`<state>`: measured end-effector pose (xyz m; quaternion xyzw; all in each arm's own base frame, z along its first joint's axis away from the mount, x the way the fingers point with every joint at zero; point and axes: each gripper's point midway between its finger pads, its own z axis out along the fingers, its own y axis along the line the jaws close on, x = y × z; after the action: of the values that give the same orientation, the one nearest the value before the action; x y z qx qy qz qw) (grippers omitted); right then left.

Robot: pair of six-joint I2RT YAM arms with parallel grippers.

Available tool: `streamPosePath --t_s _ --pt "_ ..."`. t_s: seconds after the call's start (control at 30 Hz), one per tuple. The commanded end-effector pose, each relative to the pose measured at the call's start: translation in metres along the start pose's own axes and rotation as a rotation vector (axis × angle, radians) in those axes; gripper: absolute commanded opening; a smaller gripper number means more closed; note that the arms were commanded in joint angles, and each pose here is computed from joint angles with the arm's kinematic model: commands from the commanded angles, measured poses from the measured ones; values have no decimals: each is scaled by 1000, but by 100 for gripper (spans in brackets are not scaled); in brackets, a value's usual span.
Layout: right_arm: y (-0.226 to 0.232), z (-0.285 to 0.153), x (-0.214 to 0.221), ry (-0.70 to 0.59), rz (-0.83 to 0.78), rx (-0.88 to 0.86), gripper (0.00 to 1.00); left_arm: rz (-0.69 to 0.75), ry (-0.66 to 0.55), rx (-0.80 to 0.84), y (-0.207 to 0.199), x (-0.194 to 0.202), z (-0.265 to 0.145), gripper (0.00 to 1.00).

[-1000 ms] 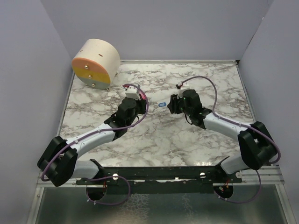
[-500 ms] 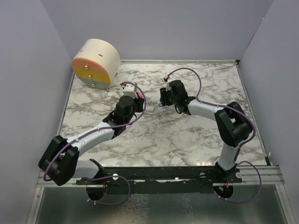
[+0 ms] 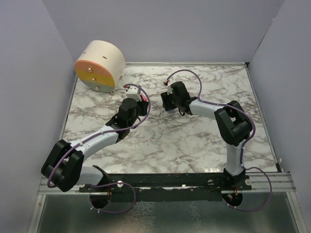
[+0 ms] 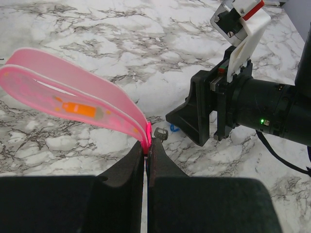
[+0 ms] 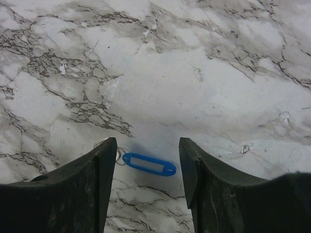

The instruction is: Put the keys on the keyring

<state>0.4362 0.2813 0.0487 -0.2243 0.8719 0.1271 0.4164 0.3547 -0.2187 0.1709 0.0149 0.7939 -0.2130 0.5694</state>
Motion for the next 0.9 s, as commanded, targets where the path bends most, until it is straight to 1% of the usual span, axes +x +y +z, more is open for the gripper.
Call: streamPosePath --t_s 0.0,0.23,0.47,0.87 --pt "14 5 -7 -5 -36 -73 55 -1 -19 31 -2 -4 1 0" --pt "21 10 -3 18 -69 -124 55 -5 -17 31 -1 -4 1 0" --pt "28 12 6 53 -87 -168 52 -6 -19 31 1 -5 -1 0" --pt "26 10 22 100 -86 -187 40 -12 -29 26 6 -8 -4 0"
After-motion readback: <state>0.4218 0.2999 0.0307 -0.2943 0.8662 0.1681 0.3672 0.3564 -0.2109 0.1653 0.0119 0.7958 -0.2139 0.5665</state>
